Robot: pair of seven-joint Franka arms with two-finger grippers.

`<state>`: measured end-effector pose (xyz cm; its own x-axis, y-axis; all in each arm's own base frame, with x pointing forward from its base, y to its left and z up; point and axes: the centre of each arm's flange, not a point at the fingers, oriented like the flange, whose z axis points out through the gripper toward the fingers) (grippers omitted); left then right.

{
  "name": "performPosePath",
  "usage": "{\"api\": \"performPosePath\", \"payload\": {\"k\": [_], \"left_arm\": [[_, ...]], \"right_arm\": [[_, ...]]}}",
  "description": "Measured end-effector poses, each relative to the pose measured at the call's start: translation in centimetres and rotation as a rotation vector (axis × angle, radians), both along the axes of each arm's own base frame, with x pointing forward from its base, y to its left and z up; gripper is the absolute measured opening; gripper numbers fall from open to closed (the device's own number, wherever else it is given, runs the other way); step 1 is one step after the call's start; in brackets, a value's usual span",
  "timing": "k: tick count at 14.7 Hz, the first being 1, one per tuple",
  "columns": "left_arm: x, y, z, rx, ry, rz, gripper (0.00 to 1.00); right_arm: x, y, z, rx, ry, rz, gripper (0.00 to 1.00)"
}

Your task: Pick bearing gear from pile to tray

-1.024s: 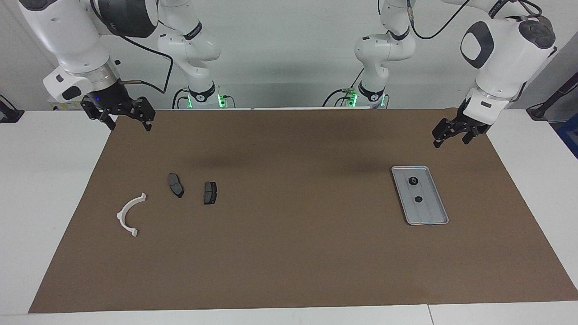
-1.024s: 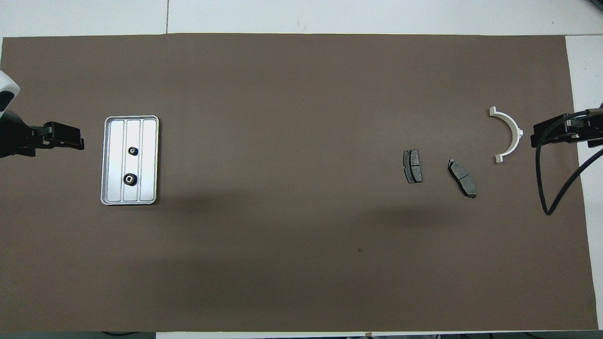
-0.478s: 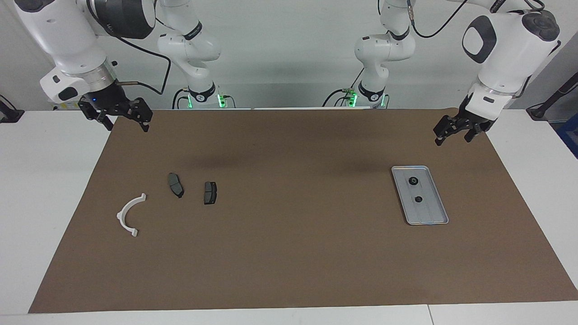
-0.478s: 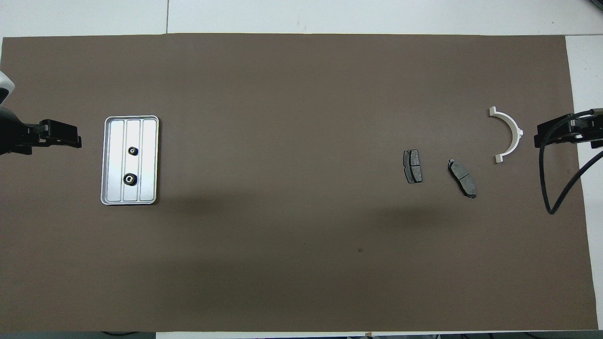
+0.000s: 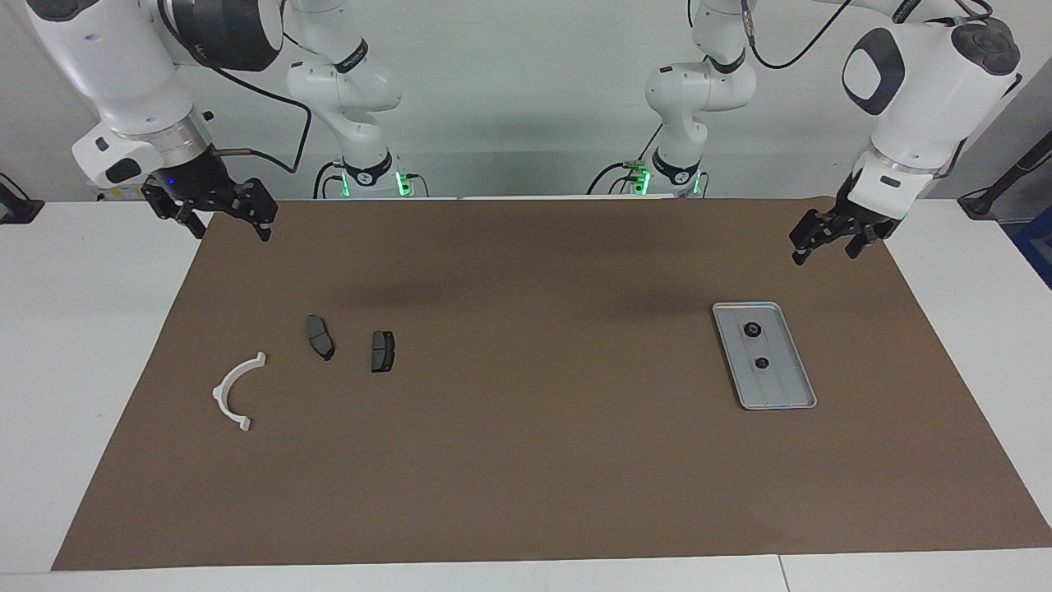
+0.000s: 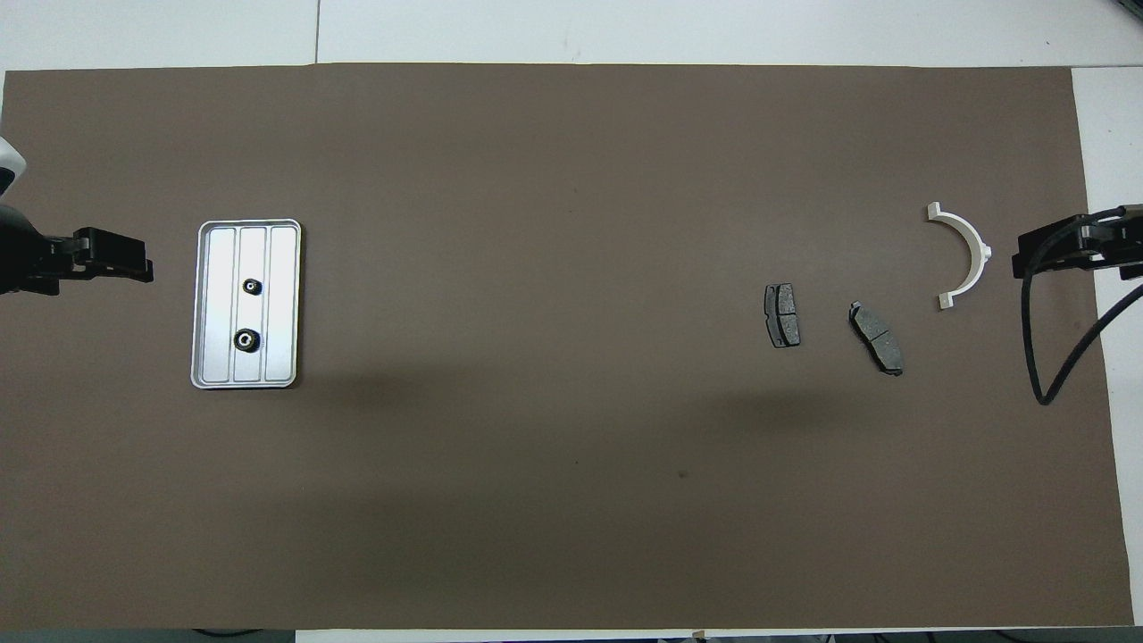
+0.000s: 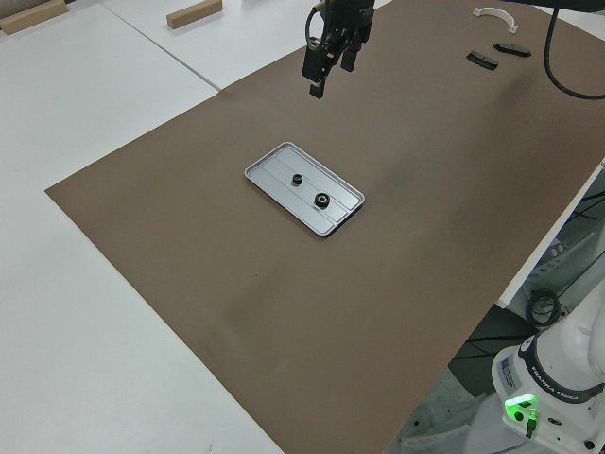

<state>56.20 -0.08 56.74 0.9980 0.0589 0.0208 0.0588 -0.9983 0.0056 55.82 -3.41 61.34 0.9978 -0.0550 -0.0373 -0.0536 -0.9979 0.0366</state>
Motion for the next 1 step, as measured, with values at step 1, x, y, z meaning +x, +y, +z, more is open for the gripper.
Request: {"api": "performPosePath", "payload": {"k": [1], "left_arm": [[0.00,0.02,0.00,0.000,0.000,0.000,1.00]], "right_arm": [[0.00,0.02,0.00,0.000,0.000,0.000,1.00]]}}
